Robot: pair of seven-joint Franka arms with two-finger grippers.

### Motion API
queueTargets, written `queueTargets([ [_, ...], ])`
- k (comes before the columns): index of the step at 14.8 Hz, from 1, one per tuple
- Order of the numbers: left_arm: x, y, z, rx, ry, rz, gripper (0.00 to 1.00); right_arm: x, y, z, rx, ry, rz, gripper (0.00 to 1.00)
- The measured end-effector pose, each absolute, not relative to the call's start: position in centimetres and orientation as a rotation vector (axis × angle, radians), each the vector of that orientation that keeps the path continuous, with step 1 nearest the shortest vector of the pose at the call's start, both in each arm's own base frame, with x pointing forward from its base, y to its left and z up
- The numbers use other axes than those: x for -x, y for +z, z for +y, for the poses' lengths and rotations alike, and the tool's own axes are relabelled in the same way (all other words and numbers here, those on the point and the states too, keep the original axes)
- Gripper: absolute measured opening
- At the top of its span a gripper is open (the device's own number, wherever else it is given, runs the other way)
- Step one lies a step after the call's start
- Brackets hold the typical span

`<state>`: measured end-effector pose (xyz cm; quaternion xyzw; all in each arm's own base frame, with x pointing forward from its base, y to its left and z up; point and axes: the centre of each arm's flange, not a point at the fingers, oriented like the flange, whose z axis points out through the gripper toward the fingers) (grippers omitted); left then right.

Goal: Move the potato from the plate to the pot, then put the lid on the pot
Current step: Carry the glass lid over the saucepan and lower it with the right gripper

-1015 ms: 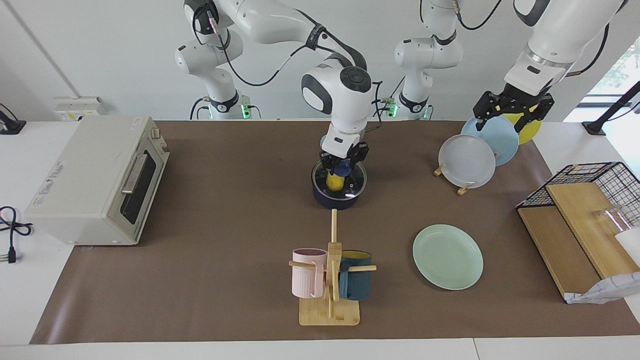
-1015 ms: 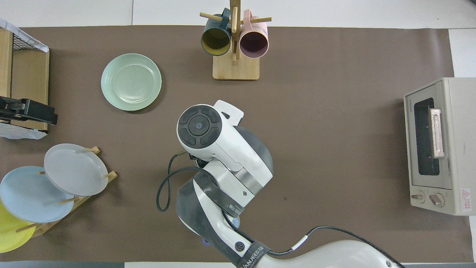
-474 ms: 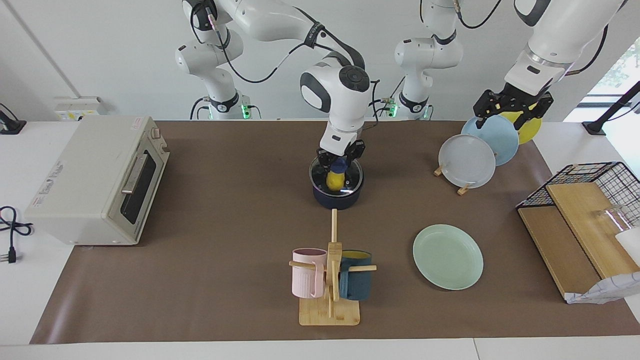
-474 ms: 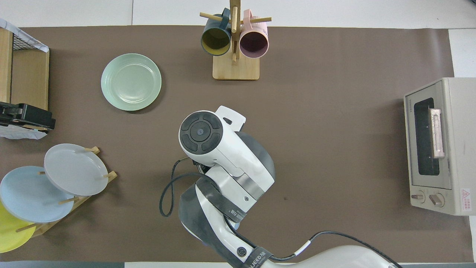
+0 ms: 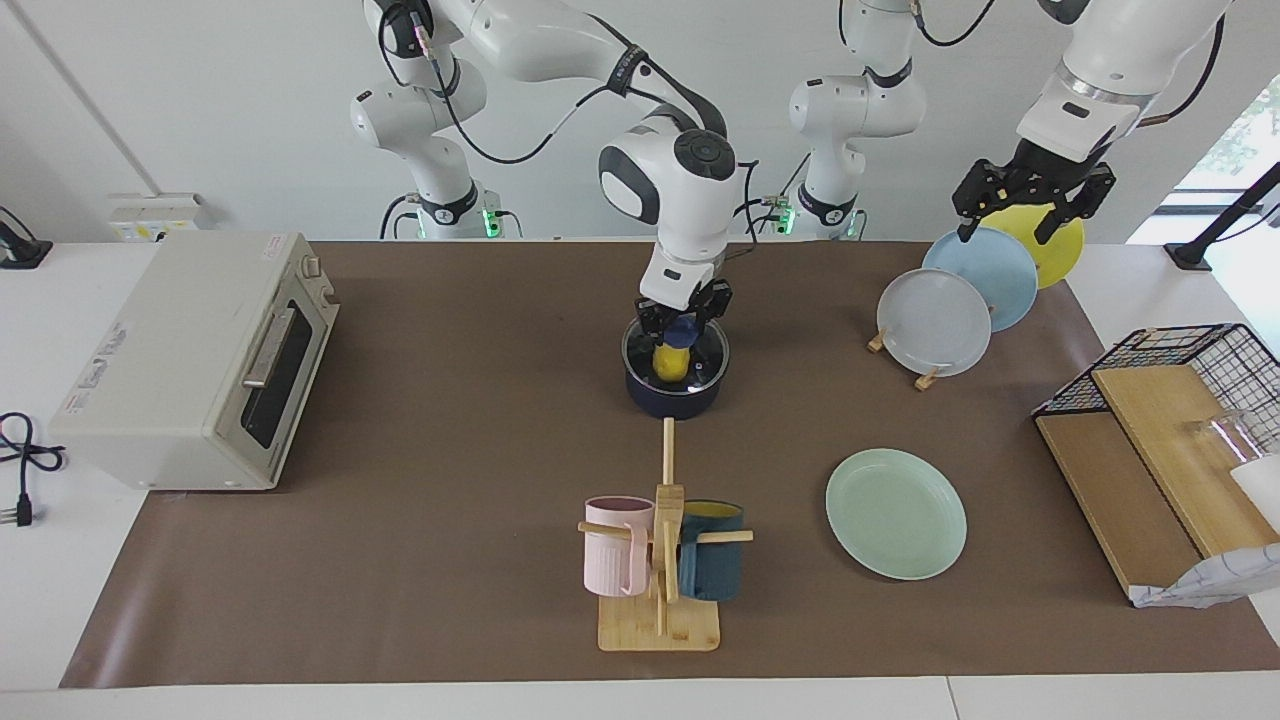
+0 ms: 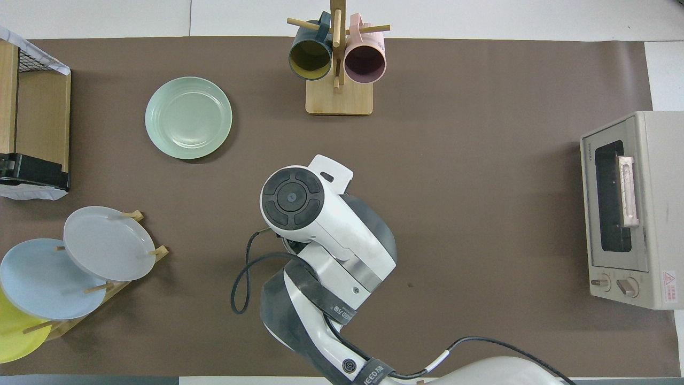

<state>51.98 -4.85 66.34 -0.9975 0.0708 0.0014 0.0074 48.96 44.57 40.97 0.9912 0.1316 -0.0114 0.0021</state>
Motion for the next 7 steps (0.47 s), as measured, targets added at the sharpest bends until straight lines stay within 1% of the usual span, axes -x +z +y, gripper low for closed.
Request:
queueTargets([
  [3, -53.2, 65.0, -4.9, 3.118, 0.037, 0.218, 1.0, -48.7, 41.0, 44.4, -3.118, -0.013, 0.414, 0.66],
  [7, -58.4, 60.4, -4.7, 3.12, 0.127, 0.202, 1.0, -48.6, 41.0, 44.3, -3.122, -0.002, 0.415, 0.66],
])
